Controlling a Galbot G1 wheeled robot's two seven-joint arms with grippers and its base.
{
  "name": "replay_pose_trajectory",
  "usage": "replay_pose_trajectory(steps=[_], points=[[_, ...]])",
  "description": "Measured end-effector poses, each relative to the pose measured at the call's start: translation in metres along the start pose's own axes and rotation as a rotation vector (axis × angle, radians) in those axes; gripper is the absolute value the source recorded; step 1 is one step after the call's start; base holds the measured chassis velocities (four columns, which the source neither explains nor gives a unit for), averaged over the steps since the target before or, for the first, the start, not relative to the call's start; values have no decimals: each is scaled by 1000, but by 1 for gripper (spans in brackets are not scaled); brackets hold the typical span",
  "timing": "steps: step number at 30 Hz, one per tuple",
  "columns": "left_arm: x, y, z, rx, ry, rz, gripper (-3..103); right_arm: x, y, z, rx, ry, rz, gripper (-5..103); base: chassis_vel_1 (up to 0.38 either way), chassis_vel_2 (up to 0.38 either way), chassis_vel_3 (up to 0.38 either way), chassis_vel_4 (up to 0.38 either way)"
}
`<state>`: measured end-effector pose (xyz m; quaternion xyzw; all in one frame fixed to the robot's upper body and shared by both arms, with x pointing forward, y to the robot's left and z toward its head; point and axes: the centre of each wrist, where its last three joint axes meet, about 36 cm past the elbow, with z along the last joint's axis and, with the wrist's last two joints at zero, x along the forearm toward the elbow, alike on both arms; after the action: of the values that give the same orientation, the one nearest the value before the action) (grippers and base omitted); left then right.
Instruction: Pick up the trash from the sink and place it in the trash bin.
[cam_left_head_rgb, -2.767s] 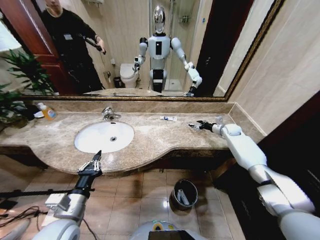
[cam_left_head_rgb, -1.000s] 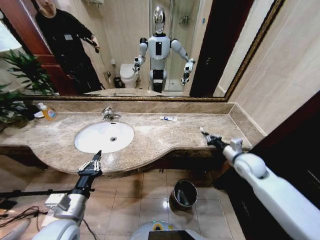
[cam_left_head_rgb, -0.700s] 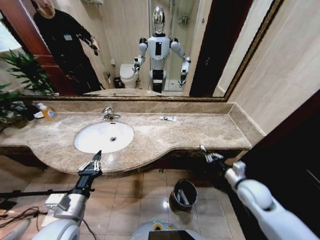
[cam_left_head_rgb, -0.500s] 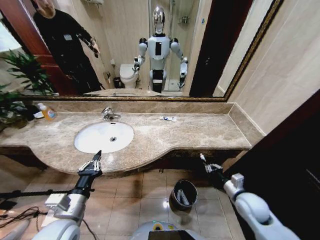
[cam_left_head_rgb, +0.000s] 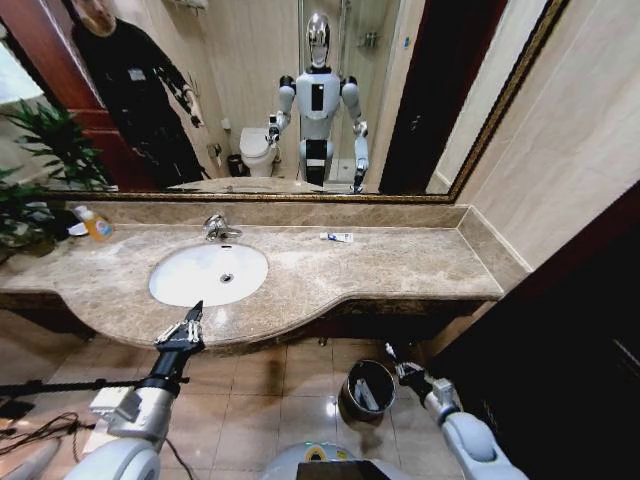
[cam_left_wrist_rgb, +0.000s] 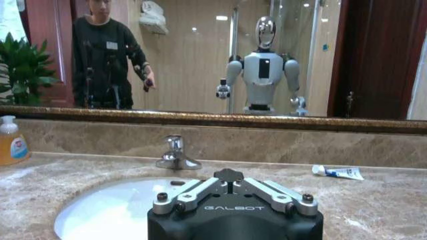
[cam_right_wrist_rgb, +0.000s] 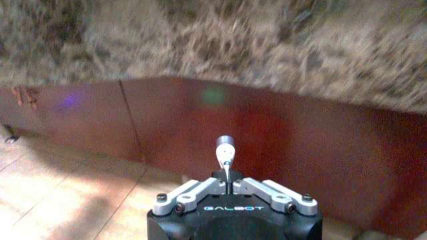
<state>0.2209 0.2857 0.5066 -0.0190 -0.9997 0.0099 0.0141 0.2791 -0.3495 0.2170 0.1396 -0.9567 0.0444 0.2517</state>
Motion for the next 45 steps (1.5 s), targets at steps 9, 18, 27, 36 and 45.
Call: replay_pose_trajectory(steps=[9,18,27,36,45], points=[[0,0,0,0,0,0,0,-37,13,31,-44,53,-3,1,0,0,0,0],[0,0,0,0,0,0,0,-57,21,65,-60,116,4,-1,0,0,0,0],[0,0,0,0,0,0,0,-68,19,72,-58,116,42,36,0,0,0,0],[0,0,0,0,0,0,0,-64,6,72,-49,107,82,63,0,0,0,0],[0,0,0,0,0,0,0,-47,-1,56,-40,57,117,95,0,0,0,0]])
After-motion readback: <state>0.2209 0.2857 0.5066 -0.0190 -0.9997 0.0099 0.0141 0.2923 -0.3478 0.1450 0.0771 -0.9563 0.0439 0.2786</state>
